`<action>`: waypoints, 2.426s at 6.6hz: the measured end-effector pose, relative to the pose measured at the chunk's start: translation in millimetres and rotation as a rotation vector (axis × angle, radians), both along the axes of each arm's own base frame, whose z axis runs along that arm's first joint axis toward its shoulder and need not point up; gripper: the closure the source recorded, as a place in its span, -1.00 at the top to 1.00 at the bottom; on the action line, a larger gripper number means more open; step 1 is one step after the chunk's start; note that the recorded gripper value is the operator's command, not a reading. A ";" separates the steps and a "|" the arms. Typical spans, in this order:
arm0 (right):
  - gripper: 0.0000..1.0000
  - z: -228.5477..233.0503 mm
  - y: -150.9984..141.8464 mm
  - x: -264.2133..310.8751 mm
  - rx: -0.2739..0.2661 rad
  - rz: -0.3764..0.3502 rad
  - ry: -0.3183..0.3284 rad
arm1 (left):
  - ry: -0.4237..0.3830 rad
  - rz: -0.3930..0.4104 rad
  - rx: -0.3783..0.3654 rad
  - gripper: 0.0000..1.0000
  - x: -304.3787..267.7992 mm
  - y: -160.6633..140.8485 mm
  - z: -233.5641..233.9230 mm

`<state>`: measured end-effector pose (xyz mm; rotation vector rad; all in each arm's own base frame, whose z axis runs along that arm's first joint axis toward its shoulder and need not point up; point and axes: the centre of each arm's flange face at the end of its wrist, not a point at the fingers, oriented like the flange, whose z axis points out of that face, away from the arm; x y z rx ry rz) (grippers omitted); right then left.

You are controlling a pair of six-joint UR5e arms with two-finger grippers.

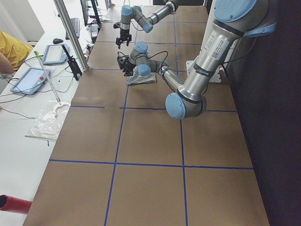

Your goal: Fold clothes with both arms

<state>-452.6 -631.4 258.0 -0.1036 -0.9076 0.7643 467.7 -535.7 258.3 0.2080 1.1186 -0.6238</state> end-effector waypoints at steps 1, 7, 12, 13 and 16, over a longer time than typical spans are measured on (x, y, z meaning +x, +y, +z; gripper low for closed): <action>1.00 0.8 10.6 5.1 0.020 -0.007 -0.010 | 0.022 0.055 -0.010 -1.00 19.9 18.3 -12.2; 1.00 -10.4 31.9 4.9 0.065 -0.019 -0.032 | -0.101 0.344 0.004 -1.00 128.6 14.1 -28.4; 1.00 1.6 56.3 -23.3 0.086 -0.017 0.005 | -0.137 0.200 0.118 -1.00 68.7 -98.5 -14.9; 1.00 0.4 63.4 -25.1 0.095 -0.021 0.002 | -0.139 0.188 0.127 -1.00 52.9 -108.4 -13.9; -1.00 -23.1 118.3 -89.1 0.126 0.001 0.003 | -0.070 0.240 0.153 -1.00 -10.5 -60.9 14.7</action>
